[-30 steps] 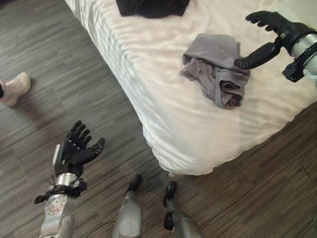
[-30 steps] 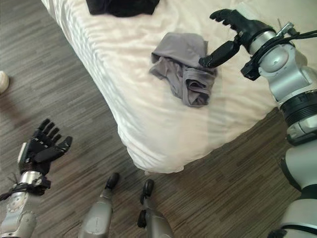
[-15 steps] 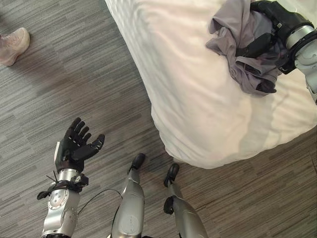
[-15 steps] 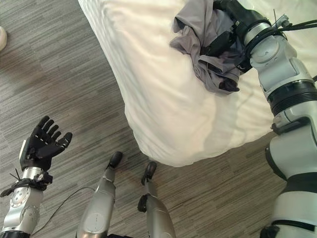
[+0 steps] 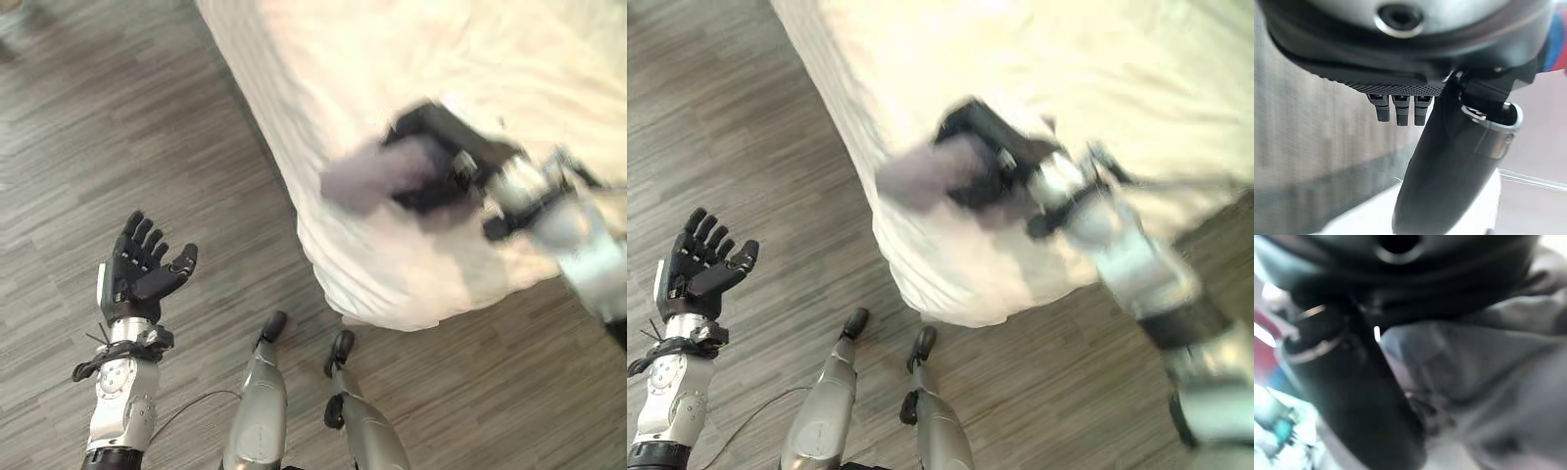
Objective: Pick up bed clothes into laundry basket.
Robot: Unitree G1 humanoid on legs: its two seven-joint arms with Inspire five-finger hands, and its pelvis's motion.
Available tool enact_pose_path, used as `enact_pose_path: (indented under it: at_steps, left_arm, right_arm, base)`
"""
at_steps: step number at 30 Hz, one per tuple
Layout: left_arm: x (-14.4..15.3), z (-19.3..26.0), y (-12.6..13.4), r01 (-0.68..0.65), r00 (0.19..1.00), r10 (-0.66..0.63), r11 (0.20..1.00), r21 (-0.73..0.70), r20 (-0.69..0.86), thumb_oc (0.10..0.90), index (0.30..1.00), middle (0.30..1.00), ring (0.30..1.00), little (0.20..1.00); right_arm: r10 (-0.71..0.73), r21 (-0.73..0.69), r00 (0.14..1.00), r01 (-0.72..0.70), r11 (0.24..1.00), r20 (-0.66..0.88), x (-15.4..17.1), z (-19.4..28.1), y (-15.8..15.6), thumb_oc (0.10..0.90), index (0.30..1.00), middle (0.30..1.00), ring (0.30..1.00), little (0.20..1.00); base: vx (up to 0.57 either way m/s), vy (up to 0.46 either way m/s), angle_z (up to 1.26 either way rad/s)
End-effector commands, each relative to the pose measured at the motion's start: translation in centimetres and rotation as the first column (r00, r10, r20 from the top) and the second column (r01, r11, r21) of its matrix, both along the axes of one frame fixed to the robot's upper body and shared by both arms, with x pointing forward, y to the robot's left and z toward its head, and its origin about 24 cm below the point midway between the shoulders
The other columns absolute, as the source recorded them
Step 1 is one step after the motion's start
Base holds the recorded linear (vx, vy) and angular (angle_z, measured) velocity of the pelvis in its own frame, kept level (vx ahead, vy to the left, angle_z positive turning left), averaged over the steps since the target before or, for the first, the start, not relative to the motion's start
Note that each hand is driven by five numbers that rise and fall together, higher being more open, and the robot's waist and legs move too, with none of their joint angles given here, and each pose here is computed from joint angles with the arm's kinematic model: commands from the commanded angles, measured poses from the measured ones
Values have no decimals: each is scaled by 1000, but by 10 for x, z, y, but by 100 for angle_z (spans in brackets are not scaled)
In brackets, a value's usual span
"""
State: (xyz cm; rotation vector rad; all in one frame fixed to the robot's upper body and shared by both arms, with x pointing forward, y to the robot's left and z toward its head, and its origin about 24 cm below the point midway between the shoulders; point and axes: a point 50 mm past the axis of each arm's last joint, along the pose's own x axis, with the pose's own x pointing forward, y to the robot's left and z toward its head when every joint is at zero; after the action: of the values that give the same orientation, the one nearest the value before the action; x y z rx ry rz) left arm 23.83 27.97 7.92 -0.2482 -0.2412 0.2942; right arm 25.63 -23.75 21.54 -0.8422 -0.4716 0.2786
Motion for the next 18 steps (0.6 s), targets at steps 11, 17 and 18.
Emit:
enact_pose_path:
  at_steps: [11,17,18]
  left_arm:
    - [-7,32,17,-93,985,74,988,120,157,800,900,900,900,900]
    - [-6,25,15,-89,989,75,991,100,131,800,900,900,900,900]
    - [-5,22,14,-87,989,76,992,89,124,800,900,900,900,900]
  right_arm:
    - [-658,584,665,392,711,354,-74,55,-147,400,300,300,300,300]
    - [-697,682,622,337,649,356,-85,52,-156,400,300,300,300,300]
    - [-702,725,624,298,621,344,-86,45,-156,400,300,300,300,300]
  base:
    - [69,91,-41]
    - [22,49,-47]
    - [33,57,-45]
